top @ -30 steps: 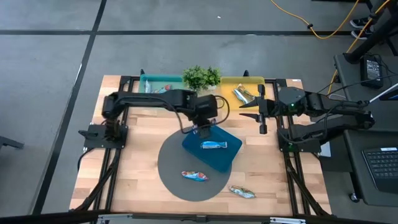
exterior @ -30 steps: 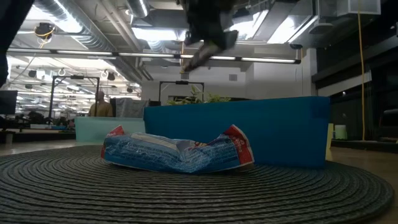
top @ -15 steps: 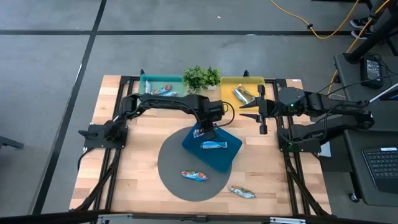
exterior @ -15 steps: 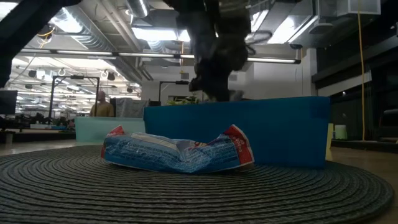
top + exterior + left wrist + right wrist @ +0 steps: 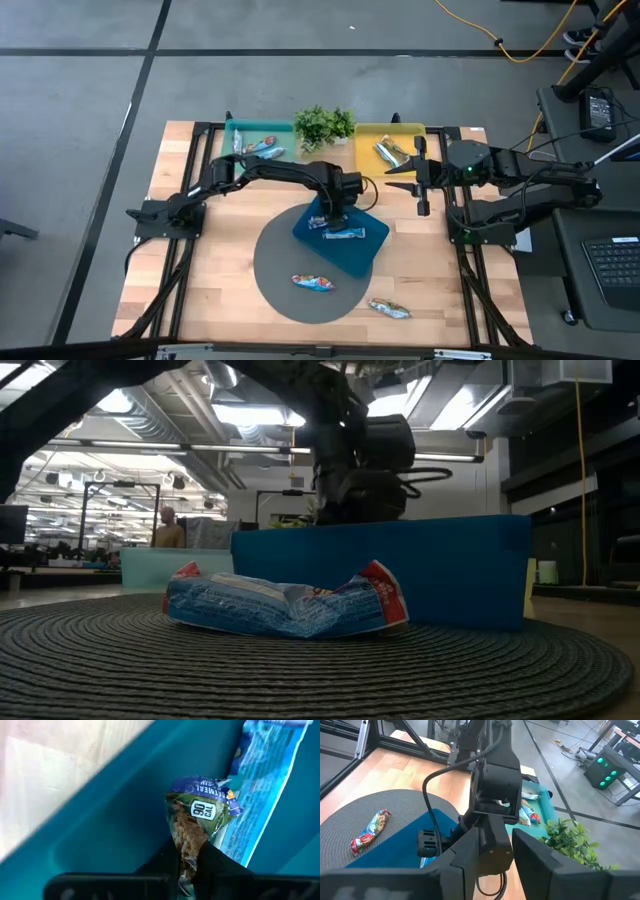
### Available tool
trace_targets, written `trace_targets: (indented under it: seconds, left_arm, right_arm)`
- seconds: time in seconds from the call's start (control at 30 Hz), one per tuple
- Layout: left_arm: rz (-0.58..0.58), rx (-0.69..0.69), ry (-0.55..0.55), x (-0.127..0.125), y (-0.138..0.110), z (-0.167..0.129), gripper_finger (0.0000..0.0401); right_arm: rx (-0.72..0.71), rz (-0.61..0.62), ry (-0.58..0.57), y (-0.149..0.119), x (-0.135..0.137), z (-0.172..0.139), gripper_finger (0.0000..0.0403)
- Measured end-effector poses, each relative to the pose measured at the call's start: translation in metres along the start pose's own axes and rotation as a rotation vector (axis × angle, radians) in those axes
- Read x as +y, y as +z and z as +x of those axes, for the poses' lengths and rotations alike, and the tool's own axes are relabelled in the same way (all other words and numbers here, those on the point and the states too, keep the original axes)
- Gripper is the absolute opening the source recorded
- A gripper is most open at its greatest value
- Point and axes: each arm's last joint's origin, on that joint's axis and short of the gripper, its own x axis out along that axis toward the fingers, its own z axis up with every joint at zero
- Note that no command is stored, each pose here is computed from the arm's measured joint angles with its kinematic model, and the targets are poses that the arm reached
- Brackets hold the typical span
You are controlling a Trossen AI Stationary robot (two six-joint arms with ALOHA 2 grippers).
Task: Pick and place Granola Bars by type
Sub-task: Put the blue granola bar into the blue bin, then put the red granola bar into the green bin
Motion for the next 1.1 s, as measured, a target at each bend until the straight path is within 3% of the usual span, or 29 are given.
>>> trace_targets:
  seconds: [0.8,1.1]
  left_arm:
    - [0.066,0.003,0.032,0.0,0.0,0.003,0.0114]
    - [0.085,-0.055,0.028,-0.006,-0.001,-0.026,0.0152]
  right_arm:
    - [0.003,-0.004,0.001,0.0,0.0,0.0,0.0121]
    - [0.008,-0.004,0.002,-0.001,0.0,0.0,0.0121]
